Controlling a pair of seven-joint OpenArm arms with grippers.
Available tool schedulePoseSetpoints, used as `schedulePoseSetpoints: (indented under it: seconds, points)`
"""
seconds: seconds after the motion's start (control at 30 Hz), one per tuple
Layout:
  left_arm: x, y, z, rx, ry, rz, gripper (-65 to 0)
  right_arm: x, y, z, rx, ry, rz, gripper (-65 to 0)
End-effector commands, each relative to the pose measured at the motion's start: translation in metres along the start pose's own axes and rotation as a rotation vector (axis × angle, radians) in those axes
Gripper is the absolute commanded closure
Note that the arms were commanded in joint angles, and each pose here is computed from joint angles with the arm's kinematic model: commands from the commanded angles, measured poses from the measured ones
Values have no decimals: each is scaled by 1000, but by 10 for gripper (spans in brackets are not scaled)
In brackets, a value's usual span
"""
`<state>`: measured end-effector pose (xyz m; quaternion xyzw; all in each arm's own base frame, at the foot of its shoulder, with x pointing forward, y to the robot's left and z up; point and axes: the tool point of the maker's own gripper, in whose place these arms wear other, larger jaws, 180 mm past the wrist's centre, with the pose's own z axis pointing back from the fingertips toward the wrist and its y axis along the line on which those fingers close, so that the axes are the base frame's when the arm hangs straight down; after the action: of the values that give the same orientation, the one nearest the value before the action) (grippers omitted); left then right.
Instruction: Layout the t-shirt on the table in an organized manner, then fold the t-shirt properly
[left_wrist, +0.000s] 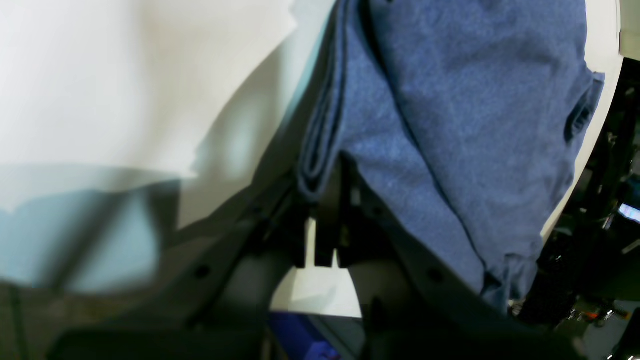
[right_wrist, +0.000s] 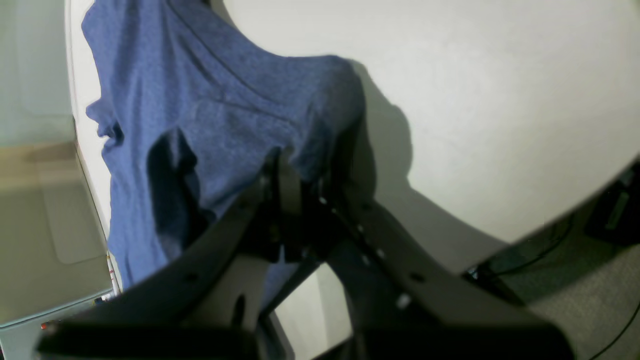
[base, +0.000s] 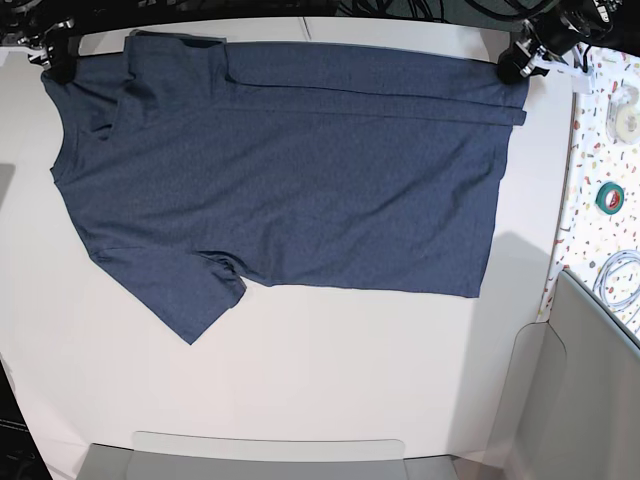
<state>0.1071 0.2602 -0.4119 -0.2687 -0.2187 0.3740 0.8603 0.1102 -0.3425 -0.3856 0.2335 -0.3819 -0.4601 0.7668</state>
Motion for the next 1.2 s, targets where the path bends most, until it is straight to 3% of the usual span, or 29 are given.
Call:
schedulePoseSetpoints:
  seconds: [0.0,0.97,1.17]
  points:
    - [0,9,7,41,-2,-5,0,18,5,6,6,-48,30,0]
    - [-28,14,21,70,21,7,0,31,2,14,-20,-41,76,0]
    - [-27,13,21,69,19,6,-110,30,1,14,-23,-40,76,0]
